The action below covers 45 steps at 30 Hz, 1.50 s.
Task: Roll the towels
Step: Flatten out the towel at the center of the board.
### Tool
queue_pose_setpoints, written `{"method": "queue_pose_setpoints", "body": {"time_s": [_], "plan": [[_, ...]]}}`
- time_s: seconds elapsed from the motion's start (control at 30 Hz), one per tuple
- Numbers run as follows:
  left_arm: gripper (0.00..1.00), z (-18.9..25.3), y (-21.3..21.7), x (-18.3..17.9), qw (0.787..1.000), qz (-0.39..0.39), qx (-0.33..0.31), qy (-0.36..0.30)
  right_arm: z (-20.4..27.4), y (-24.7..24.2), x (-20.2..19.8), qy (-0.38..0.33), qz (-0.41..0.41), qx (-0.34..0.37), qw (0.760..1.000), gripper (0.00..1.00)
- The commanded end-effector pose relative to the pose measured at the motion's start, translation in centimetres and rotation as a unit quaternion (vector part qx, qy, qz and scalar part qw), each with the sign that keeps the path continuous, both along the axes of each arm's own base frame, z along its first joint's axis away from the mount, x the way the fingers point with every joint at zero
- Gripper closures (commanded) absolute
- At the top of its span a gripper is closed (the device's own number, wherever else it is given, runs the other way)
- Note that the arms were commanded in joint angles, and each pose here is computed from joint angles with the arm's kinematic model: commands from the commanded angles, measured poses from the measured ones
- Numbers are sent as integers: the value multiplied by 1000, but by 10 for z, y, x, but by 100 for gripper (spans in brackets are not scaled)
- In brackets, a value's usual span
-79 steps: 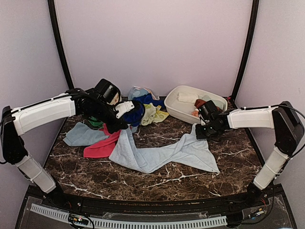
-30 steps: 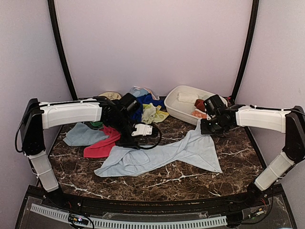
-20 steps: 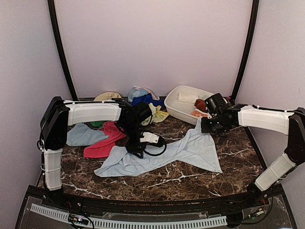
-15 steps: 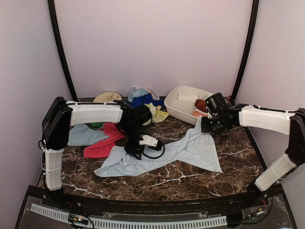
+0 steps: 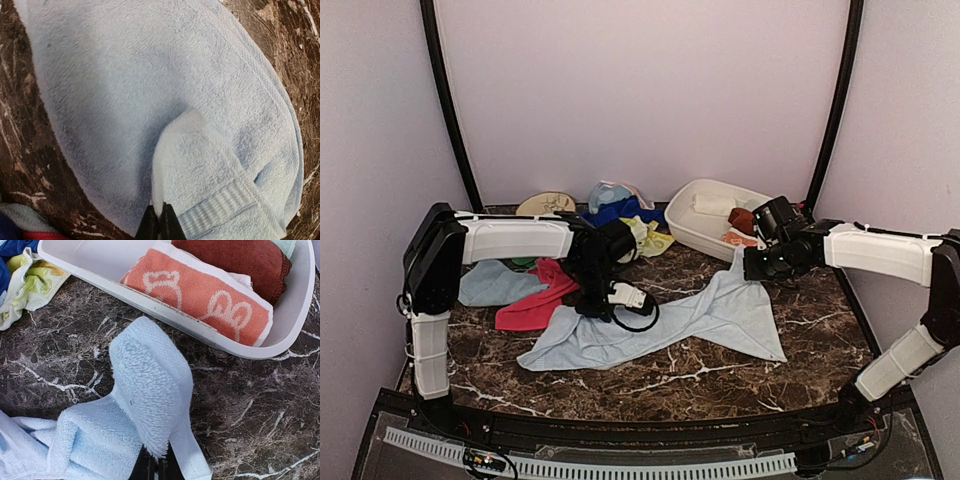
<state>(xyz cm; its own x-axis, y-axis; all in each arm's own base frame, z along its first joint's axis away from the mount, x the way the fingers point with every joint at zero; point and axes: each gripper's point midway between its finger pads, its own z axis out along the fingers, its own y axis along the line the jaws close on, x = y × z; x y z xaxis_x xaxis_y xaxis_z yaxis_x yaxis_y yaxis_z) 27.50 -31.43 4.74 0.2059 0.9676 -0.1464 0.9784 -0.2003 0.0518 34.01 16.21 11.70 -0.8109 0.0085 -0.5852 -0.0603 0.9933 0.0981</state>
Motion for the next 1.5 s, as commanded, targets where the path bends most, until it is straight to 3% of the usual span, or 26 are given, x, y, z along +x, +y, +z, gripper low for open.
{"method": "queue_pose_setpoints", "body": {"time_s": [0.0, 0.17, 0.3, 0.53, 0.8, 0.9, 1.03, 1.27, 1.47], "plan": [[100, 87, 13, 37, 987, 99, -85, -92, 8, -12, -1, -11, -11, -18, 1000, 100], [100, 185, 70, 50, 943, 221, -211, -133, 29, -22, -9, -27, -13, -25, 999, 100], [100, 229, 103, 13, 918, 235, -275, -160, 55, -25, -19, -40, -7, -17, 999, 100], [100, 277, 132, -49, 890, 249, -340, -172, 103, -46, -48, -68, -22, 0, 997, 100], [100, 297, 152, -108, 881, 247, -378, -144, 159, -66, -77, -90, -38, 15, 995, 100], [100, 290, 153, -107, 879, 254, -376, -146, 160, -71, -79, -83, -43, 1, 996, 100], [100, 247, 151, -81, 884, 278, -344, -154, 132, -64, -64, -61, -41, -16, 997, 100], [100, 109, 139, -32, 923, 296, -221, -112, 52, -53, -14, 2, -43, -64, 997, 100], [100, 28, 143, 3, 936, 297, -148, -119, 22, -50, 8, 20, -45, -74, 996, 100]]}}
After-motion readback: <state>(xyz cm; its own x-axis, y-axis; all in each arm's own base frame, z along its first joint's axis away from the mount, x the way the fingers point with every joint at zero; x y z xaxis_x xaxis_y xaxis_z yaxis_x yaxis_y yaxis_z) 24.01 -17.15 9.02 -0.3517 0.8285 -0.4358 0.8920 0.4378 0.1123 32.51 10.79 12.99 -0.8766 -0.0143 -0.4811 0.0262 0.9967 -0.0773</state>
